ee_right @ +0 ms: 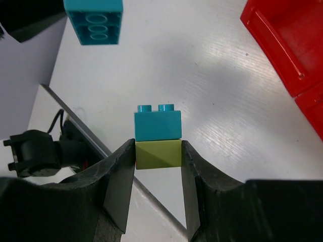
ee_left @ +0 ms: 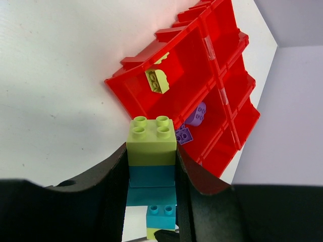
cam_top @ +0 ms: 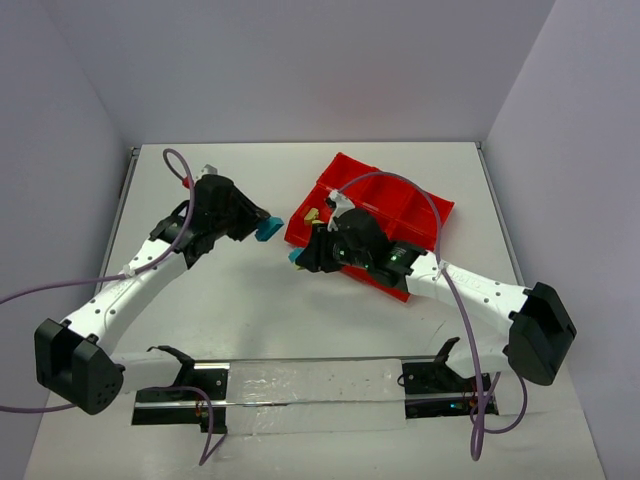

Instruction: Sort the legos into containers by color

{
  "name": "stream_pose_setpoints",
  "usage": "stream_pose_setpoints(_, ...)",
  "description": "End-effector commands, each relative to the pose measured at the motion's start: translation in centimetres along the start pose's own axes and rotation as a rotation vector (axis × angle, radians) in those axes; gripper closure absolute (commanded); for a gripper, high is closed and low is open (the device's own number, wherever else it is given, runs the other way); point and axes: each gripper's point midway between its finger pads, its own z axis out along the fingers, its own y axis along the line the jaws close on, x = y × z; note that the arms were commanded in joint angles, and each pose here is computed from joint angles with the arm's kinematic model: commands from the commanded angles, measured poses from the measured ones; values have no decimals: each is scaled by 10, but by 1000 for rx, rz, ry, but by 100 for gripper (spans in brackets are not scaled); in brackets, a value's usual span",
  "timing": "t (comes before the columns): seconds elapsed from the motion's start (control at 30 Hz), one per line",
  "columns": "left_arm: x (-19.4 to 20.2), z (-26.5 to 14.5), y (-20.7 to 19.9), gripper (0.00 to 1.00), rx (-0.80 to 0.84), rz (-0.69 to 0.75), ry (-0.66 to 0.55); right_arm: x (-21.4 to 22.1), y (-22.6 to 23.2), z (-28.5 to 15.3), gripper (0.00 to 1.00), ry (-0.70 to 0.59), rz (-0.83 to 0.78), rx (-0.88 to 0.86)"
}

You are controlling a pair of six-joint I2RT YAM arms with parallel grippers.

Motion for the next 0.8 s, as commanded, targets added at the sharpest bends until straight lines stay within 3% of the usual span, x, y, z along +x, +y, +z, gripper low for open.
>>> stream_pose_setpoints(0.0, -12, -5, -8, 100, 38, 13, -37, -11, 5, -15, 100, -40, -37, -20)
stream_pose_setpoints(0.13, -14, 6, 14, 100, -39, 39, -69, -13, -9, -18, 100, -54, -46, 54)
stream_pose_setpoints(0.4, 9, 54, 112, 100, -386, 117, -36, -14, -31, -32, 100, -75, -50, 162)
stream_pose_setpoints(0.63, 22, 72, 145, 100, -483, 140, -19, -19, -36, -39, 100, -93, -40, 171)
stream_pose_setpoints(0.7, 23, 75, 151, 93, -505, 148, -14, -19, -37, -40, 100, -94, -37, 172)
stream_pose_setpoints(0.73, 25, 76, 154, 82, -514, 154, -8, -19, -38, -40, 100, -95, -36, 173)
stream_pose_setpoints(0.77, 26, 77, 155, 79, -522, 157, 0, -19, -38, -40, 100, -94, -37, 172)
